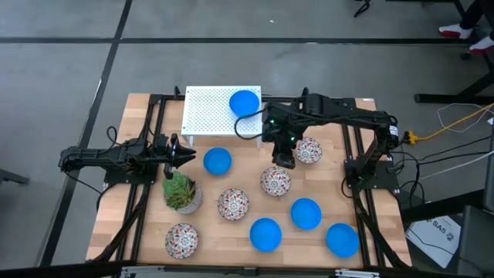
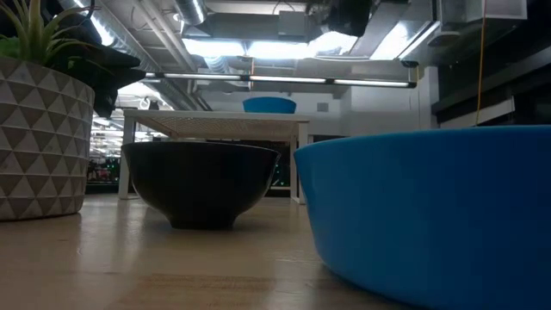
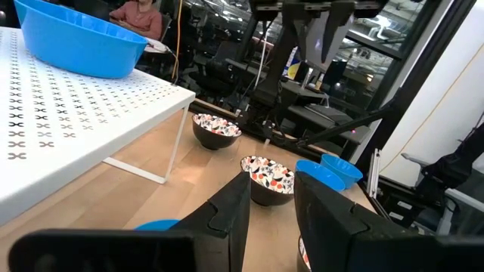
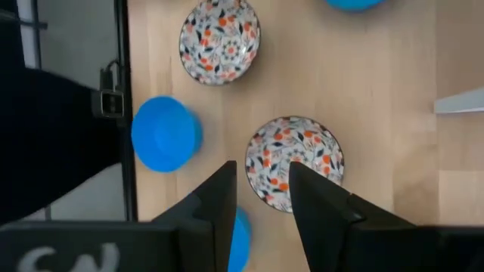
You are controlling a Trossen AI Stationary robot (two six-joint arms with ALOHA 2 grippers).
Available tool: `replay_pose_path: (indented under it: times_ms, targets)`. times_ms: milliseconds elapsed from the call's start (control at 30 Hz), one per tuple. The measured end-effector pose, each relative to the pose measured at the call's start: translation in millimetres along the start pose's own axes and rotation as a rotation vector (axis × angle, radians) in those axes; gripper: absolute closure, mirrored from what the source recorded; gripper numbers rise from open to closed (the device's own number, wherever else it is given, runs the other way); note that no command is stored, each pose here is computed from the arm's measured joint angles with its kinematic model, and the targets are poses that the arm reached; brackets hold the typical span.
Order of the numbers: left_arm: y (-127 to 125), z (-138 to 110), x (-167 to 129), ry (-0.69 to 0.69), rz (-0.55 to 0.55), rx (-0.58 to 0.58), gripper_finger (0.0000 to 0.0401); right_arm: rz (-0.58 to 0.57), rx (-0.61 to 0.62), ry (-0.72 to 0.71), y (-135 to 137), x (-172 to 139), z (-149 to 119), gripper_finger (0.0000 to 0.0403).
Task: Pick & Place Mini bowls
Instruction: Stack the blue bowl on the blue bowl on the shelf
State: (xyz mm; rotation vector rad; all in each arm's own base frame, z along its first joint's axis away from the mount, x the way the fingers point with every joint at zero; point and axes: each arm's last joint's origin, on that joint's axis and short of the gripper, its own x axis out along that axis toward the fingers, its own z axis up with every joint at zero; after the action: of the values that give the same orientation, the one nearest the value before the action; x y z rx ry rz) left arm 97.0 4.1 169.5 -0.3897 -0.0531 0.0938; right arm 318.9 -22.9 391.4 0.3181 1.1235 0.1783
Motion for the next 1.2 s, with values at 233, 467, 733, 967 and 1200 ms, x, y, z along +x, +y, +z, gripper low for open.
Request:
replay_pose_path:
  times_ms: [233, 467, 733, 967, 1200]
  targets:
    - [0, 0, 0, 0.0, 0.0, 0.0, 0.0301, -0.042, 0.106, 0.003, 31, 11, -3, 0.028]
    - [0, 0, 0, 0.0, 0.0, 0.0, 0.0301, -0.112, 0.268, 0.003, 74, 23, -15, 0.028]
    - [0, 0, 0, 0.0, 0.0, 0.0, 0.0301, -0.155, 0.447, -0.01, 130, 37, -39, 0.028]
    - [0, 0, 0, 0.0, 0.0, 0.0, 0.0301, -0.197, 0.555, 0.055, 174, 60, -67, 0.028]
    - [0, 0, 0, 0.0, 0.0, 0.0, 0.0301, -0.236, 0.574, 0.123, 205, 90, -88, 0.028]
